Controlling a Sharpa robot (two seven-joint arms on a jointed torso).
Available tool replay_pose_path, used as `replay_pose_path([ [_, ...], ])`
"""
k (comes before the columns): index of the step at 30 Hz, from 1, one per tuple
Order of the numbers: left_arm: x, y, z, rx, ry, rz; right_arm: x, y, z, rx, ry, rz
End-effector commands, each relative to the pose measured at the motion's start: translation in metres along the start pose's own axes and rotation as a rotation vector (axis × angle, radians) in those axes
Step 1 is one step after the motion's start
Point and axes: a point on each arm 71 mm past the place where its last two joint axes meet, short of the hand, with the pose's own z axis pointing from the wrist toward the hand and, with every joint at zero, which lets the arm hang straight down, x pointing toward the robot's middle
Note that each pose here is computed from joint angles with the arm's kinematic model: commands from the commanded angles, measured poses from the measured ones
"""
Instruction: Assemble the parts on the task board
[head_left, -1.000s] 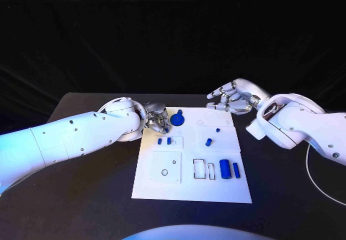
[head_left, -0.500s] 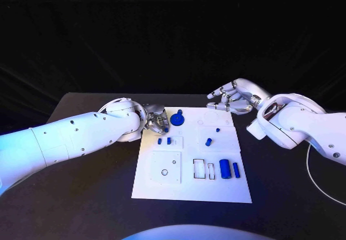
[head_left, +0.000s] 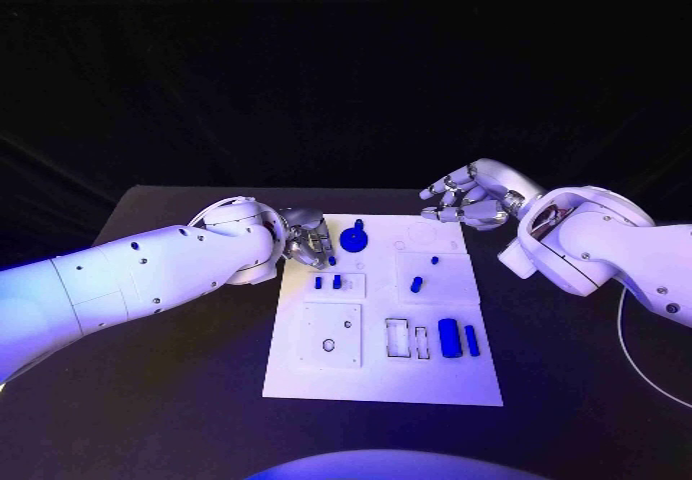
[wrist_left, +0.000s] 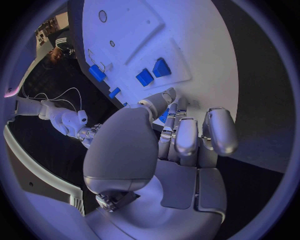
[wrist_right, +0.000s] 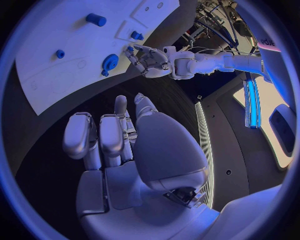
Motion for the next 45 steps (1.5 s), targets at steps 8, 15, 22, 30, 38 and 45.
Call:
replay_pose_path([
  [8,-0.025,0.0186,-0.0244,0.19,-0.221,-0.634,0.011,-0.021,0.002,0.052,0.133,-0.502],
  [15,-0.02,0.0204,-0.0384,0.275,-0.239,-1.152,0.027,-0.03,0.002,0.052,0.155,-0.659],
  [22,-0.0137,0.0203,-0.0454,0.296,-0.232,-1.327,0.038,-0.03,0.006,0.039,0.163,-0.717],
  [30,-0.0105,0.0212,-0.0483,0.295,-0.238,-1.386,0.049,-0.028,0.012,0.029,0.187,-0.736],
  [38,-0.0092,0.0192,-0.0496,0.299,-0.231,-1.396,0.058,-0.027,0.014,0.021,0.221,-0.737],
  [45,-0.009,0.0196,-0.0502,0.296,-0.231,-1.397,0.064,-0.027,0.015,0.014,0.248,-0.734],
])
